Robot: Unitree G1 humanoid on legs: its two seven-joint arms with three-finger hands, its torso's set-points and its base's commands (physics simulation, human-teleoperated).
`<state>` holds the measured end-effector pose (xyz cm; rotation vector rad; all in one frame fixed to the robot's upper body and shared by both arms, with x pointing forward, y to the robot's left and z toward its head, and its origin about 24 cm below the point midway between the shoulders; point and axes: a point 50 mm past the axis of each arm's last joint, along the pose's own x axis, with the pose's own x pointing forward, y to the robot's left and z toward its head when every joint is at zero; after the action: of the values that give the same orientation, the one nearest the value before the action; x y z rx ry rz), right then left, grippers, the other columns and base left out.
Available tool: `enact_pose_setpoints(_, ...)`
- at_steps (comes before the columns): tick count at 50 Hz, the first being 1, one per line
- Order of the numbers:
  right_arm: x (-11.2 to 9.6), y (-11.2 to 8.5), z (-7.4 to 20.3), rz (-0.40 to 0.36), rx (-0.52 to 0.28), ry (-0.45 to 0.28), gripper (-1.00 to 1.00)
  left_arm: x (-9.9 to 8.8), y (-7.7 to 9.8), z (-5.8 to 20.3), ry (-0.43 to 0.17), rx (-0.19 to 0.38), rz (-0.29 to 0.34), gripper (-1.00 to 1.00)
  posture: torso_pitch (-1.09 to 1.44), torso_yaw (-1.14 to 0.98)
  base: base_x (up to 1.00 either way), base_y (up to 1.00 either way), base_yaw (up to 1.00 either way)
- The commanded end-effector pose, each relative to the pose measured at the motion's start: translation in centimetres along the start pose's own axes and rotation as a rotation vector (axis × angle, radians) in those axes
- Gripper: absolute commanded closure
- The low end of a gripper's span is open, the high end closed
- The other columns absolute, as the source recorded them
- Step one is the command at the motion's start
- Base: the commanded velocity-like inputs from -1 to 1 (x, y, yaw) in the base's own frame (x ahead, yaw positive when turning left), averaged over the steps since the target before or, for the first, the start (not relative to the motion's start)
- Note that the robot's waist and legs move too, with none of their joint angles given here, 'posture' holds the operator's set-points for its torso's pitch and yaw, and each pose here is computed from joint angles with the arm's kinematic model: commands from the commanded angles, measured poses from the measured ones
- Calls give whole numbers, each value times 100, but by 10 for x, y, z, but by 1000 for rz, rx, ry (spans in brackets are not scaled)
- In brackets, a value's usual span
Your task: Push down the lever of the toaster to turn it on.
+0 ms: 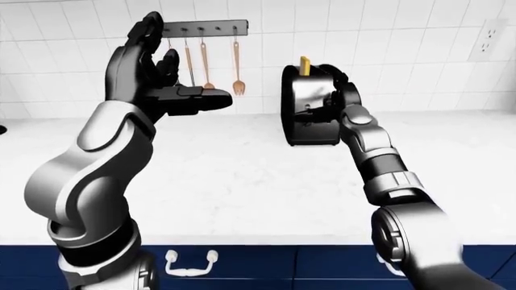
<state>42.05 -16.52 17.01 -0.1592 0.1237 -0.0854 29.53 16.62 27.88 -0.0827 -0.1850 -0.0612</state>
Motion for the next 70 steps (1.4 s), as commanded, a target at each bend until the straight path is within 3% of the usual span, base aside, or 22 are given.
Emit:
enact_pose_setpoints(1,0,-3,11,-7,-8,-17,-100,-1,-1,14,-73,0,-1,-100,-43,0,0,0,0)
enact_pose_setpoints(22,2,-6,-1,-9,-30,88,-100,-2,-1,15,-73,0,-1,-100,-43,0,0,0,0)
enact_pose_setpoints(37,1,-7,-27,-19,-25,149,-100,-1,-1,15,-73,-2,0,-100,-43,0,0,0,0)
enact_pose_setpoints(70,-1,-9,-54,-32,-25,204,-100,-3,-1,19,-82,-6,3,-100,-43,0,0,0,0)
